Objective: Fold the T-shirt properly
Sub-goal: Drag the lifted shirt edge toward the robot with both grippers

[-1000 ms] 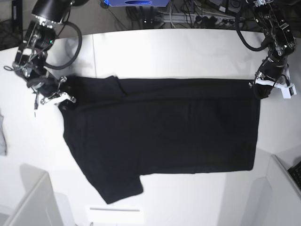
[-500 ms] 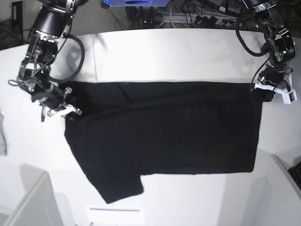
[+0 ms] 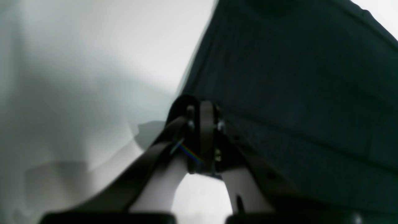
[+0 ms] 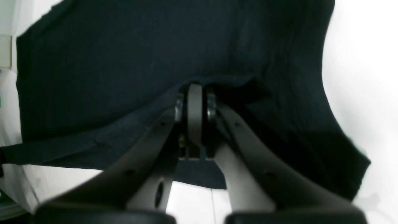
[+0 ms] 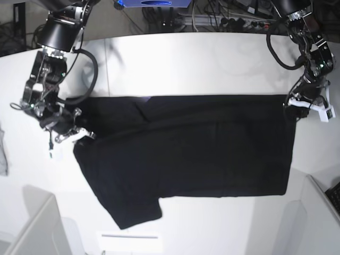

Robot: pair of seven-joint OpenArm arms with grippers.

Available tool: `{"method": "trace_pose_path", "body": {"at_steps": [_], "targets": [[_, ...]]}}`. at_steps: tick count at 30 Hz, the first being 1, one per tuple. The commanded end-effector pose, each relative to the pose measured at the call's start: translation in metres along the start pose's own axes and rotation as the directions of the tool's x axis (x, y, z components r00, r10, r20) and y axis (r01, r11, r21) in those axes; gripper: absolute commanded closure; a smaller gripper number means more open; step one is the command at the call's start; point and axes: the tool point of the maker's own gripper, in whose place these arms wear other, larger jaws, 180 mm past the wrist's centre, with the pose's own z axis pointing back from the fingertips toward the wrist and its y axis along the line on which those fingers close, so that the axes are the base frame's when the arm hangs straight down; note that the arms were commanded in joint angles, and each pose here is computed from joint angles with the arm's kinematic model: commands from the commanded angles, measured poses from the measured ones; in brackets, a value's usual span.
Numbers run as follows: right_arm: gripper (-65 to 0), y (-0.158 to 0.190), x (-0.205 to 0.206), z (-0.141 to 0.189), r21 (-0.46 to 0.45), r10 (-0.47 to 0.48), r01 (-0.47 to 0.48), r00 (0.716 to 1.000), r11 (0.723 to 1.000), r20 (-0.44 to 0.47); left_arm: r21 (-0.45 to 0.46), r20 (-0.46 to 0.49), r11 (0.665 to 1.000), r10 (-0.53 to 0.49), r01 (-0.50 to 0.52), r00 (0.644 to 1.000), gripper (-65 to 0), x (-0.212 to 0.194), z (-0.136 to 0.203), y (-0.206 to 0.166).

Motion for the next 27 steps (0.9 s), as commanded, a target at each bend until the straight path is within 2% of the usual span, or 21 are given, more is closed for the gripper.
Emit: {"method": "trace_pose_path", "body": {"at_steps": [1, 9, 16, 24, 26, 27], "targets": [[0.0, 0.002, 0.017, 0.002, 0.011, 0.010, -0.010, 0.999, 1.000, 0.043, -0.004, 0.053, 1.000, -0.009, 0.009, 0.999, 0.0, 0.017, 0.001, 0.000], [0.0, -0.004, 0.008, -0.007, 0.006, -0.019, 0.019, 1.000, 1.000, 0.013, -0.018, 0.061, 1.000, 0.001, 0.000, 0.998, 0.0, 0.023, -0.006, -0.006], [0.0, -0.004, 0.008, -0.007, 0.006, -0.019, 0.019, 1.000, 1.000, 0.005, -0.040, 0.011, 0.999, -0.023, 0.023, 1.000, 0.0, 0.012, -0.017, -0.014], [0.0, -0.005, 0.007, -0.007, 0.004, -0.021, 0.021, 1.000, 1.000, 0.004, -0.042, 0.022, 0.999, -0.007, 0.008, 1.000, 0.0, 0.018, -0.022, -0.015], [-9.6, -0.007, 0.007, -0.006, 0.001, -0.026, 0.026, 1.000, 1.000, 0.006, -0.041, 0.023, 0.999, -0.006, 0.006, 1.000, 0.0, 0.019, -0.022, -0.014], [-15.0, -0.008, 0.007, -0.006, 0.000, -0.028, 0.028, 1.000, 1.000, 0.009, -0.042, 0.026, 0.999, -0.005, 0.006, 1.000, -4.8, 0.020, -0.022, -0.015]]}}
